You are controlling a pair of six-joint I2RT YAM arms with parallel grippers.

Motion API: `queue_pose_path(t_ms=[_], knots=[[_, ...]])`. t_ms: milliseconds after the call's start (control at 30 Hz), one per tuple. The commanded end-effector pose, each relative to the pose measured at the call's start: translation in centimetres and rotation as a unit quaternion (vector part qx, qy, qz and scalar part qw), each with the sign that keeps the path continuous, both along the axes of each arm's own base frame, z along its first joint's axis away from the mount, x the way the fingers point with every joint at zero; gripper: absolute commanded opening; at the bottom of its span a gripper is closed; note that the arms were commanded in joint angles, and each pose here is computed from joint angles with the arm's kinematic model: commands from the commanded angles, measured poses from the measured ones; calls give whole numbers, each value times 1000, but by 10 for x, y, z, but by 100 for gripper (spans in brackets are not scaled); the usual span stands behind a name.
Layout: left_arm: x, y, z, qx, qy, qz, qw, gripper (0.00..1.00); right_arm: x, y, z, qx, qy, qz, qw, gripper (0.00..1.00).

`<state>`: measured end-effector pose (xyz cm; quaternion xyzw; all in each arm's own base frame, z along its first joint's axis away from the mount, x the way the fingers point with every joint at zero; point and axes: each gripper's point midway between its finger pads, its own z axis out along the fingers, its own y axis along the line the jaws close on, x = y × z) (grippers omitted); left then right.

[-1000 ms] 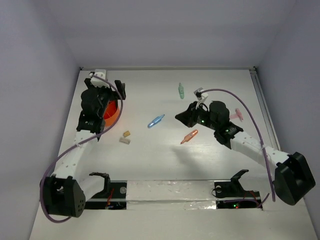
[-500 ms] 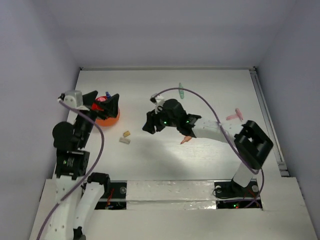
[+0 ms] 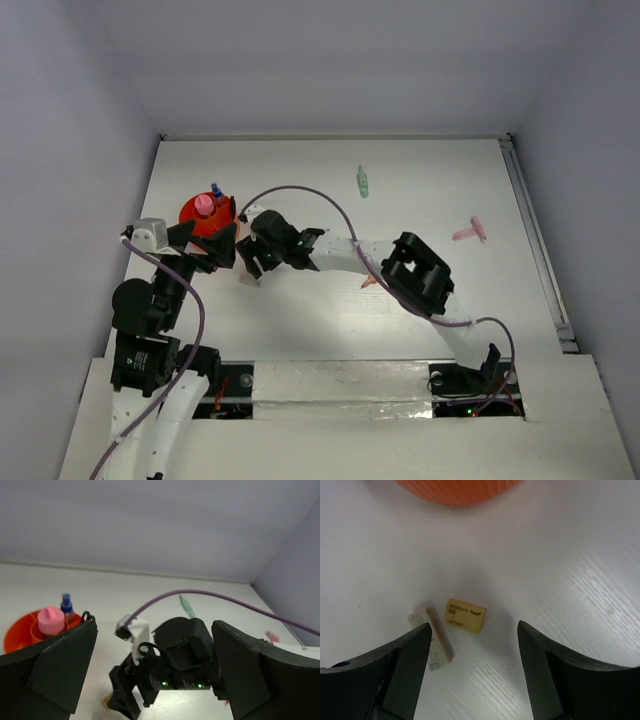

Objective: Sort the stationery into containers
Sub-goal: Pick up the stationery from the center of the board.

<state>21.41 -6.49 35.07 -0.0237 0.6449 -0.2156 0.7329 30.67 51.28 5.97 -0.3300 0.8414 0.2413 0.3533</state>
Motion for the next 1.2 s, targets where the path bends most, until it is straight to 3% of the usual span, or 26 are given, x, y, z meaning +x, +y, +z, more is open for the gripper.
queue_pose_path(t_ms=[0, 200, 367, 500, 733, 800, 833, 967, 1167], knots=[[1, -3, -4, -10, -3, -4, 1000, 99, 4, 6, 8, -26, -25, -3, 999, 75], [0, -4, -5, -8, -7, -4, 1000, 99, -11, 25, -16, -42, -13, 18, 999, 74], [-3, -7, -5, -7, -9, -10, 1000, 99, -2, 22, -26, -63, -33, -13, 997, 63], [-4, -8, -4, -5, -12, -15, 1000, 99, 2, 21, -28, -65, -38, -26, 997, 48], [-3, -8, -3, -4, -12, -15, 1000, 99, 1, 13, -24, -63, -39, -41, 996, 48], [-3, -8, -3, -4, -13, -14, 1000, 99, 1, 13, -22, -59, -40, -44, 997, 36], [-3, -7, -2, -4, -13, -10, 1000, 99, 4, 15, -16, -46, -47, -49, 997, 28], [-3, -1, 0, -9, -14, 5, 1000, 99, 12, 27, 18, 1, -79, -50, 996, 24], [-3, 21, 3, -24, -15, 65, 997, 99, 16, 63, 121, 159, -141, -20, 977, 22]])
